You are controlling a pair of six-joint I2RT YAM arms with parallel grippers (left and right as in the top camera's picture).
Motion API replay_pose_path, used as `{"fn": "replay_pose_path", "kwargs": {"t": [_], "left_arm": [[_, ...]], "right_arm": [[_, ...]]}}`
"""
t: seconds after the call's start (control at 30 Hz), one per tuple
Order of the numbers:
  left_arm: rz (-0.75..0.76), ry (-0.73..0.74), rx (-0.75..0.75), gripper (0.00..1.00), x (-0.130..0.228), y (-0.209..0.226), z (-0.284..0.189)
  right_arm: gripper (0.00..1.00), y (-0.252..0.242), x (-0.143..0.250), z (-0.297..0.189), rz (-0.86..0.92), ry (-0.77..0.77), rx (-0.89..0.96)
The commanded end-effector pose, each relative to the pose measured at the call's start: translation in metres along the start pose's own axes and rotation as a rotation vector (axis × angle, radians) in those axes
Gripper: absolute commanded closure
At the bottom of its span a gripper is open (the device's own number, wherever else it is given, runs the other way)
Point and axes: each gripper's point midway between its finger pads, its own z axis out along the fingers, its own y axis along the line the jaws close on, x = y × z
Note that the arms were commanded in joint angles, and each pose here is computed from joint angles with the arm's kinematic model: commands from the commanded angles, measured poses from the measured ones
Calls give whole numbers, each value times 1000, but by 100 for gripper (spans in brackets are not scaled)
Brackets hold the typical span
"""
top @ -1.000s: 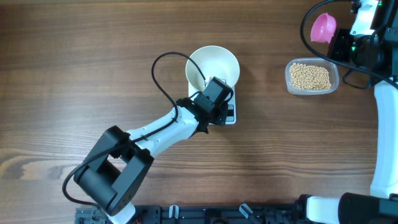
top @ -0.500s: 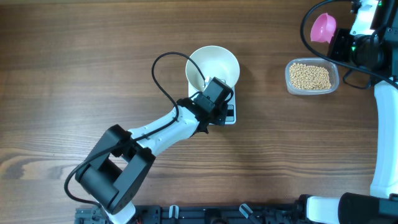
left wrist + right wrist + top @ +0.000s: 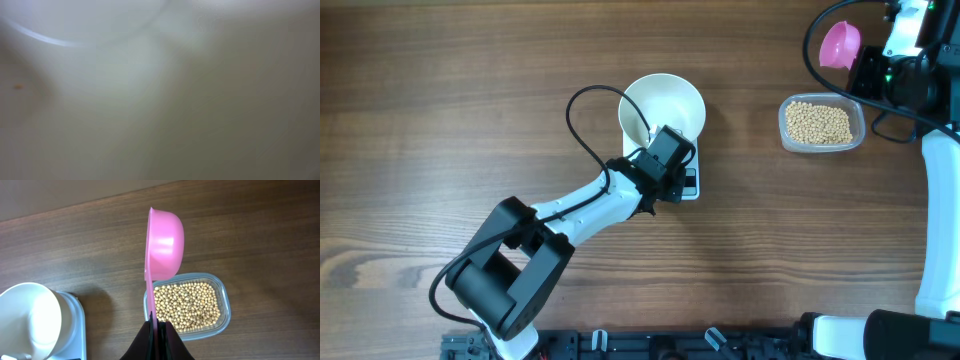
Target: Scoop item into bowl and weigh 150g on scale
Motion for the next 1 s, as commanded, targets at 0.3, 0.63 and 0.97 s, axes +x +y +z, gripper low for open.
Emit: {"fn": "replay_pose_path", "kwargs": {"t": [0.3, 0.63, 0.97], "left_arm": [[-6, 31, 19, 96, 8, -2, 7], [-5, 54, 8, 96, 14, 1, 11], [-6, 58, 4, 96, 15, 2, 11]], "right_arm": [[96, 2, -6, -2, -4, -16, -15], [96, 2, -5, -2, -4, -15, -14], [95, 2, -5, -2, -4, -15, -14]]}}
